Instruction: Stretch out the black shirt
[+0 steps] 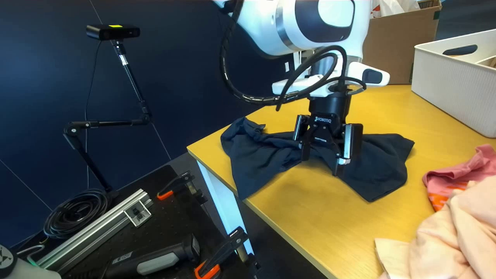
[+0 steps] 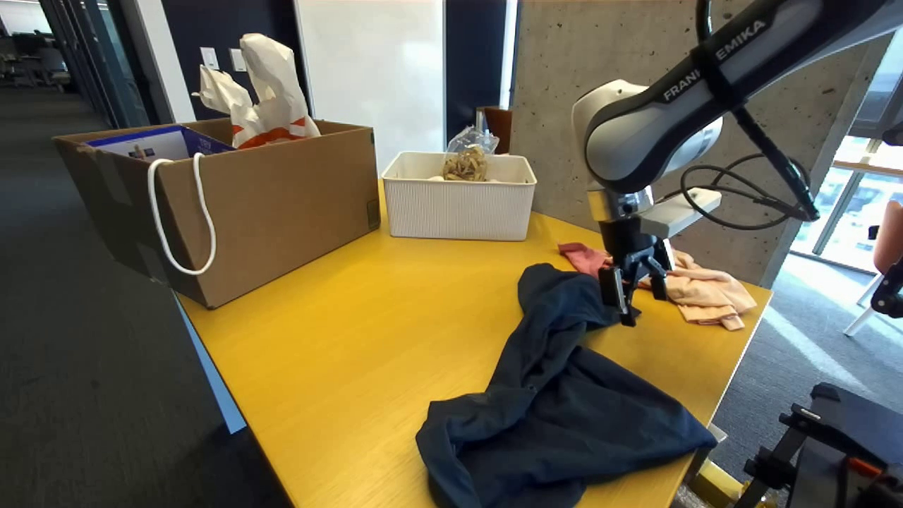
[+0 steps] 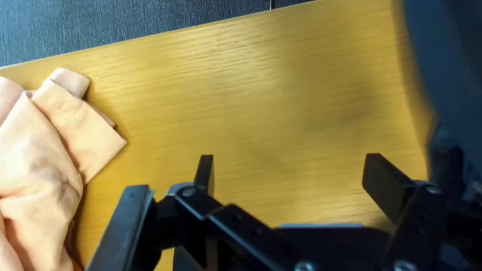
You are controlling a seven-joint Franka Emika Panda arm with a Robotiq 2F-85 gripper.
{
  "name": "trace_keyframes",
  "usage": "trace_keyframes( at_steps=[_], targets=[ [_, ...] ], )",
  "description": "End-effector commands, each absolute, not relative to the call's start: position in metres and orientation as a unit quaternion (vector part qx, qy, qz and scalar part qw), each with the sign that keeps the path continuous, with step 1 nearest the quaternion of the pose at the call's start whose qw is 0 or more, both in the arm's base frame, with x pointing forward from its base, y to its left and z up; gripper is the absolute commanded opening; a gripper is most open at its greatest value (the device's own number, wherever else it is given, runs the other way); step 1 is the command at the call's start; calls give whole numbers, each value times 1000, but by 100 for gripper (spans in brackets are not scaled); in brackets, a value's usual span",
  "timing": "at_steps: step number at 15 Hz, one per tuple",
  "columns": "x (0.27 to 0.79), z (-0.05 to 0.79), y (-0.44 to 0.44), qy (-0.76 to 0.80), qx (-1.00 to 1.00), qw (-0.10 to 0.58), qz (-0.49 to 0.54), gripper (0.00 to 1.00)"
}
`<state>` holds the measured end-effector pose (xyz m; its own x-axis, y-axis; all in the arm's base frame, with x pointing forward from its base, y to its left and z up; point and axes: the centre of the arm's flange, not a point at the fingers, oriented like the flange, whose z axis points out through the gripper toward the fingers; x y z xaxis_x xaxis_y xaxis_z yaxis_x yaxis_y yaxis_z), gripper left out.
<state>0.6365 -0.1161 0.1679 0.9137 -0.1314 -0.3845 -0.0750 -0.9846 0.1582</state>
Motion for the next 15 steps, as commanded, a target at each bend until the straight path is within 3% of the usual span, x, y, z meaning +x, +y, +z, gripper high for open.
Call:
trace_keyframes(
  at_steps=[1,5,15],
  targets=[
    [673,176,-139,-42,980,52,-189,100],
    [684,168,-160,8,981,50,-188,100],
    [657,133,-179,188,963,61,-184,100]
  ],
)
